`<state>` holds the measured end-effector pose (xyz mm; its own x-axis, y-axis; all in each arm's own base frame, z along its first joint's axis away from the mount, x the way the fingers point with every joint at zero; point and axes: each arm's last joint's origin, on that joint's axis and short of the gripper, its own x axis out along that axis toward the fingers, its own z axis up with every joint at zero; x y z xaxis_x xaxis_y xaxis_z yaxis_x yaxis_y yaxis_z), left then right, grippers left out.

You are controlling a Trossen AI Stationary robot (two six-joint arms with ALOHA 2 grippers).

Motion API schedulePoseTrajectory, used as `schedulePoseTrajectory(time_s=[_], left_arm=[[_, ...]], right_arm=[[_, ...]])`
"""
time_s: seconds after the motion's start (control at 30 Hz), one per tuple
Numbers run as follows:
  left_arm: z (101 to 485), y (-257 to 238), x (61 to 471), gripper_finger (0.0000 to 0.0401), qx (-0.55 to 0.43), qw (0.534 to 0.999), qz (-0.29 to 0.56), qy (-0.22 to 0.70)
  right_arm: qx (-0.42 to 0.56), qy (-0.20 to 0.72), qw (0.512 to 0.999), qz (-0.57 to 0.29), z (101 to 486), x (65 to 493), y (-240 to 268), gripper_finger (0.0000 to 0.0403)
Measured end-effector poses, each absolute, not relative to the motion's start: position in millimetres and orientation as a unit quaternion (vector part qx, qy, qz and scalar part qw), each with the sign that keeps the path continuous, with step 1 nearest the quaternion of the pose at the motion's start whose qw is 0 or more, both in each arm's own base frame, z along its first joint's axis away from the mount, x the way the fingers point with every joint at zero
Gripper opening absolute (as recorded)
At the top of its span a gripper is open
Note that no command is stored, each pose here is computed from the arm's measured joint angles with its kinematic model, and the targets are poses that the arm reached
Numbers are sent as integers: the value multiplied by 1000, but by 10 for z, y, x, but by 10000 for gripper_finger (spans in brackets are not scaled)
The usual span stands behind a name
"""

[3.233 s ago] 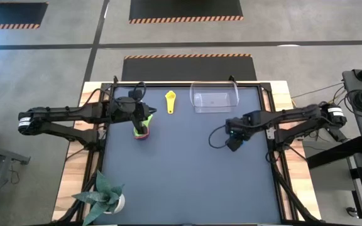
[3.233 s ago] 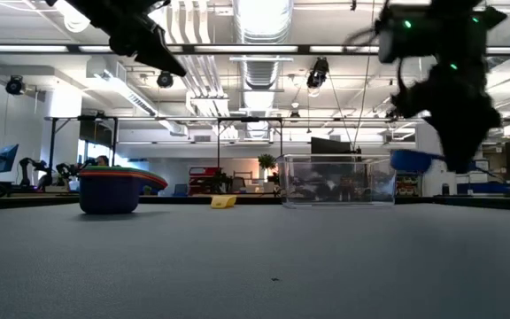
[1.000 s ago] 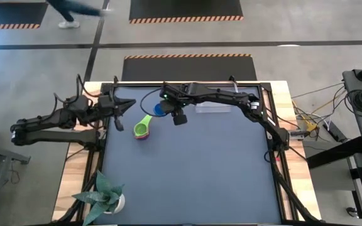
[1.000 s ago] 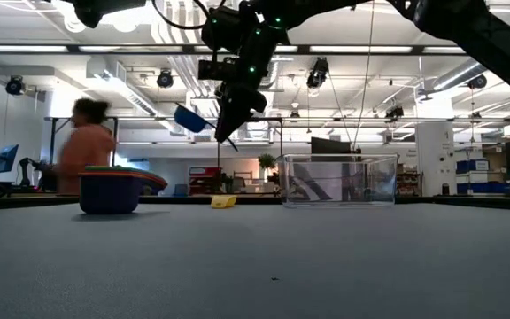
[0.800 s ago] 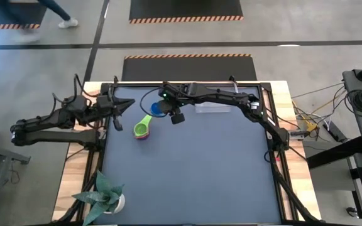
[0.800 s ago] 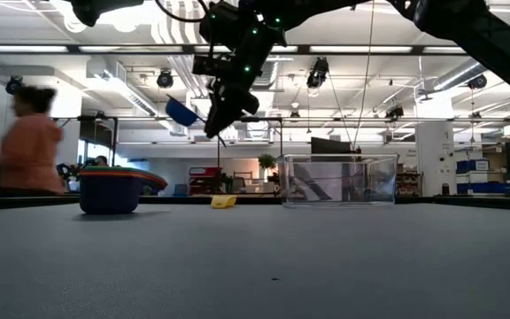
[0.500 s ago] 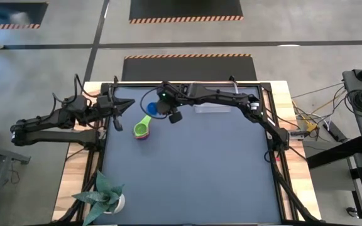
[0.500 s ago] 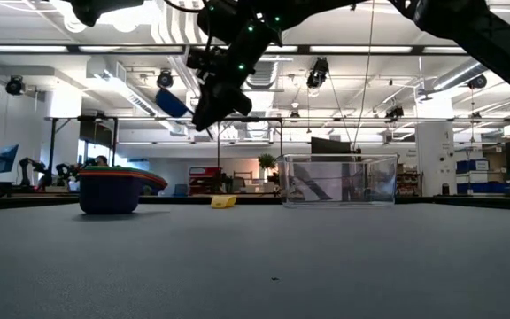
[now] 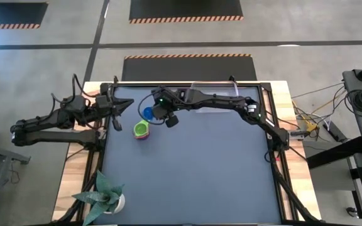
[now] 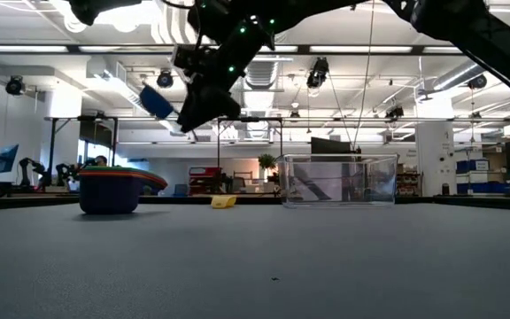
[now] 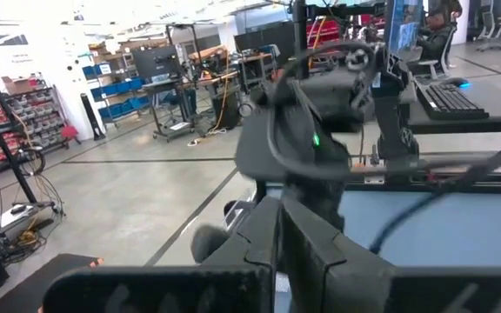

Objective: Nest measuring cups in basket
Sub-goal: Stack the blue measuring cup on top of the green measuring cup

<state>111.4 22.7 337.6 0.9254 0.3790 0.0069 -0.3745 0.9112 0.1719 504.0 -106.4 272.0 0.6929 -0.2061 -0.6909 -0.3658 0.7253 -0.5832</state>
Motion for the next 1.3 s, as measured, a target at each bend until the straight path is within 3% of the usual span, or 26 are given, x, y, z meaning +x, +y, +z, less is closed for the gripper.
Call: schedulePoseTrajectory(time_s=[0.2, 1.3], left_arm=[[3380, 225, 1099, 0, 85, 977, 193, 11], [3400, 227, 1112, 0, 87, 977, 194, 1]], right_arm=[[-385, 390, 834, 60, 2597, 5111, -1046, 159], [-412, 277, 865, 73, 2727, 5290, -817, 158]])
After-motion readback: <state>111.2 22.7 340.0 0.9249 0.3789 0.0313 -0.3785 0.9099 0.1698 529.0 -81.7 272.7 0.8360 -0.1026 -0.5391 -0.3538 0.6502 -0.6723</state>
